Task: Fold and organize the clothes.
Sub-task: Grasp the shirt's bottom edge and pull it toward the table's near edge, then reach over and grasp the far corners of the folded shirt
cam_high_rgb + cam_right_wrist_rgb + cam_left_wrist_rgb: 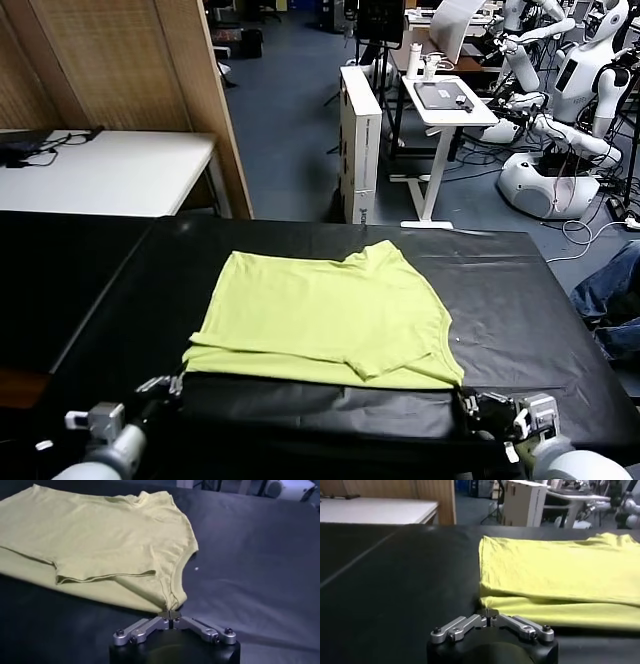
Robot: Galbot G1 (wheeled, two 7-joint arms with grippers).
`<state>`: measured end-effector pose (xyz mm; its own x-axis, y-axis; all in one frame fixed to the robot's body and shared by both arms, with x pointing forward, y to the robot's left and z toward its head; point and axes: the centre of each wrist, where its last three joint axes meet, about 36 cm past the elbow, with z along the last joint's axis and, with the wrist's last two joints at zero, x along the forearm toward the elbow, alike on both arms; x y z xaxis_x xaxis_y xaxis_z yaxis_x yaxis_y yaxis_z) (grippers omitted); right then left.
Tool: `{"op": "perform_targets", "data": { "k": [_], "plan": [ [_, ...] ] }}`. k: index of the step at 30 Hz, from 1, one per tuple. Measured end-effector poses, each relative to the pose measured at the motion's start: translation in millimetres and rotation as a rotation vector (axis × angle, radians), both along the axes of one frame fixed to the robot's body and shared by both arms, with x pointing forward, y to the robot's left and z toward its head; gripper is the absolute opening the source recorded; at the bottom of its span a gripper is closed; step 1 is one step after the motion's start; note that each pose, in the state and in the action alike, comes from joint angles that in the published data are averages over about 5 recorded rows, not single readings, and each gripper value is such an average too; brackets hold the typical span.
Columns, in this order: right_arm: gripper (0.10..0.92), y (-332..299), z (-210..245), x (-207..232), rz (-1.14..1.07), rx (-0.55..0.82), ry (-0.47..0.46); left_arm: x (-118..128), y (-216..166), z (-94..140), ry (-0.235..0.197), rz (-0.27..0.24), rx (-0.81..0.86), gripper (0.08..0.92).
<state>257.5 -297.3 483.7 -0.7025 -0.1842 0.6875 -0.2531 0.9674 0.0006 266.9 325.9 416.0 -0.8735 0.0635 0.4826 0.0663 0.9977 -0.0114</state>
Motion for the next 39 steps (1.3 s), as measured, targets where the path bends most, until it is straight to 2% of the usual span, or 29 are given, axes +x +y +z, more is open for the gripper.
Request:
{"op": "perform_targets", "data": {
  "k": [6, 8, 11, 14, 16, 19, 22, 25, 28, 30, 34, 39],
  "plan": [
    [0.141, 3.0, 3.5, -4.3, 0.000, -0.010, 0.022, -23.3, 13.4, 4.5, 0.041, 0.002, 0.036, 0.145],
    [0.173, 3.4, 4.5, -6.1, 0.001, -0.013, 0.029, -26.9, 17.4, 5.2, 0.045, 0.011, 0.045, 0.145],
    [0.313, 4.7, 6.1, -9.3, 0.005, -0.015, 0.040, -29.2, 19.9, 6.6, 0.049, 0.027, 0.052, 0.145],
    [0.503, 6.4, 8.6, -12.0, 0.013, -0.011, 0.045, -30.2, 19.1, 9.0, 0.057, 0.040, 0.054, 0.165],
    [0.636, 7.2, 11.8, -13.0, 0.019, -0.001, 0.040, -30.8, 18.4, 10.7, 0.063, 0.041, 0.055, 0.235],
    [0.804, 7.8, 20.4, -11.5, 0.030, 0.030, 0.016, -31.9, 17.6, 12.9, 0.074, 0.040, 0.058, 0.416],
    [0.890, 6.9, 29.0, -4.3, 0.050, 0.072, -0.019, -32.0, 17.8, 17.0, 0.093, 0.032, 0.068, 0.606],
    [0.905, 2.4, 33.7, 12.7, 0.062, 0.095, -0.061, -29.4, 19.8, 24.6, 0.122, 0.021, 0.084, 0.786],
    [0.907, -6.2, 36.0, 41.4, 0.059, 0.096, -0.105, -23.4, 22.5, 35.9, 0.150, 0.022, 0.076, 0.886],
    [0.907, -12.1, 36.6, 63.6, 0.055, 0.096, -0.131, -17.3, 24.6, 43.8, 0.156, 0.033, 0.059, 0.901],
    [0.907, -18.8, 33.6, 108.5, 0.057, 0.109, -0.167, 3.1, 28.6, 56.6, 0.140, 0.058, 0.015, 0.907],
    [0.907, -19.5, 23.1, 163.8, 0.067, 0.127, -0.195, 42.0, 32.2, 71.6, 0.103, 0.036, -0.061, 0.907]
  ]
}}
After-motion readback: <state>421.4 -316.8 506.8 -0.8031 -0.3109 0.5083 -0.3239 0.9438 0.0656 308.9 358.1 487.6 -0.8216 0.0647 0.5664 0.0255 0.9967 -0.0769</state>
